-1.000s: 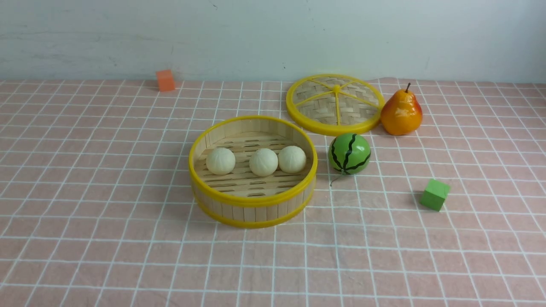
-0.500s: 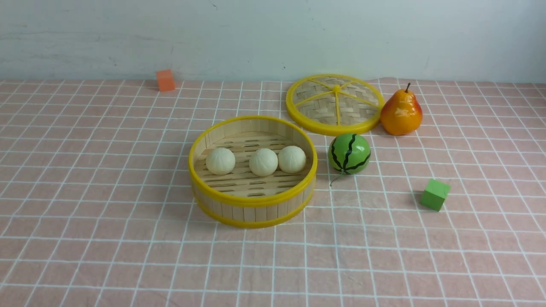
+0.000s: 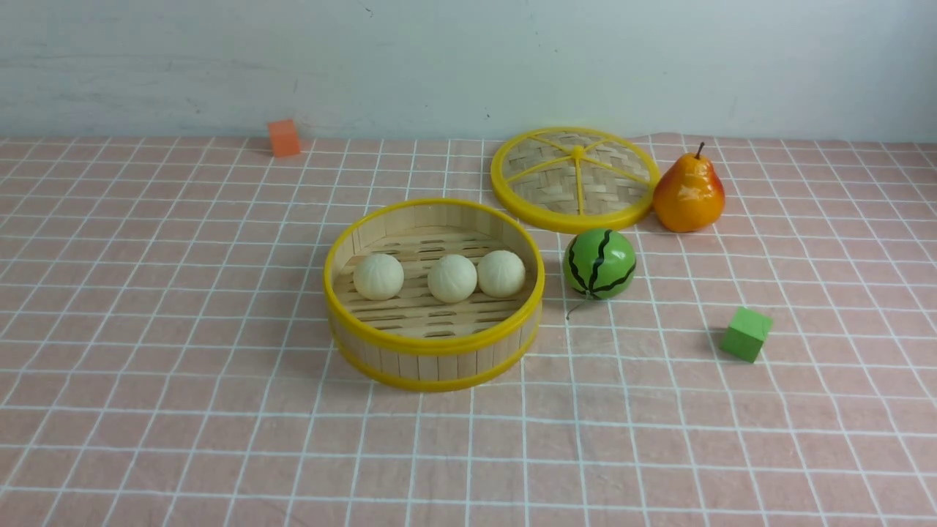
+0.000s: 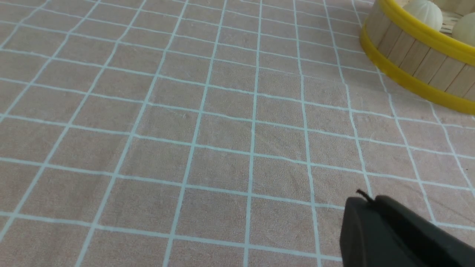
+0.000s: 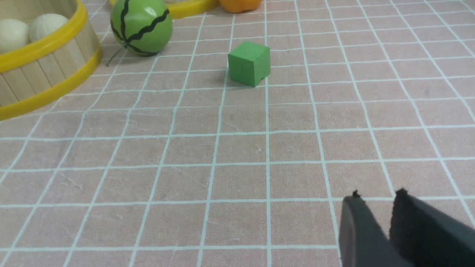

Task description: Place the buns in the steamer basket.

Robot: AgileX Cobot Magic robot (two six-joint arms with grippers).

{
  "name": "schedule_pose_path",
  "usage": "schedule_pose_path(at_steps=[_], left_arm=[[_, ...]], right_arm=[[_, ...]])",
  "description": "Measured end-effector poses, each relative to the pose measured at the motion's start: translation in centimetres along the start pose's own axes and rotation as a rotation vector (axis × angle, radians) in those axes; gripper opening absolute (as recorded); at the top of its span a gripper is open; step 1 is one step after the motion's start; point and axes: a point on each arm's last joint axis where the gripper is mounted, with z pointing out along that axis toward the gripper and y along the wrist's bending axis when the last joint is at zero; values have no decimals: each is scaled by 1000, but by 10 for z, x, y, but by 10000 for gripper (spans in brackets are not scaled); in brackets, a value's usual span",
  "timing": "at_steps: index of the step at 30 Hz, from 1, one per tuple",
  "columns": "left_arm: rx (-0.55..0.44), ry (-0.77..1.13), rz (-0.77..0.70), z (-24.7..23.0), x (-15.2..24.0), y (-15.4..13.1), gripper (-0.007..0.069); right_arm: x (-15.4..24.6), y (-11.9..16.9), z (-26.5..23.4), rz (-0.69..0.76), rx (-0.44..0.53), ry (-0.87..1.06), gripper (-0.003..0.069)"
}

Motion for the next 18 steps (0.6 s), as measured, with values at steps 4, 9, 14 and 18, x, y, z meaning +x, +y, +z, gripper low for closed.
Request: schedule_pose_path(at_steps=[4,9,14,18], left_arm=[[0,0,0,0,0,0,18],[0,0,0,0,0,0,20],[0,0,0,0,0,0,27],[0,0,0,0,0,0,29]], right_arm=[[0,0,0,0,0,0,148],[0,0,0,0,0,0,155],[0,0,0,0,0,0,162],[0,0,0,0,0,0,169]])
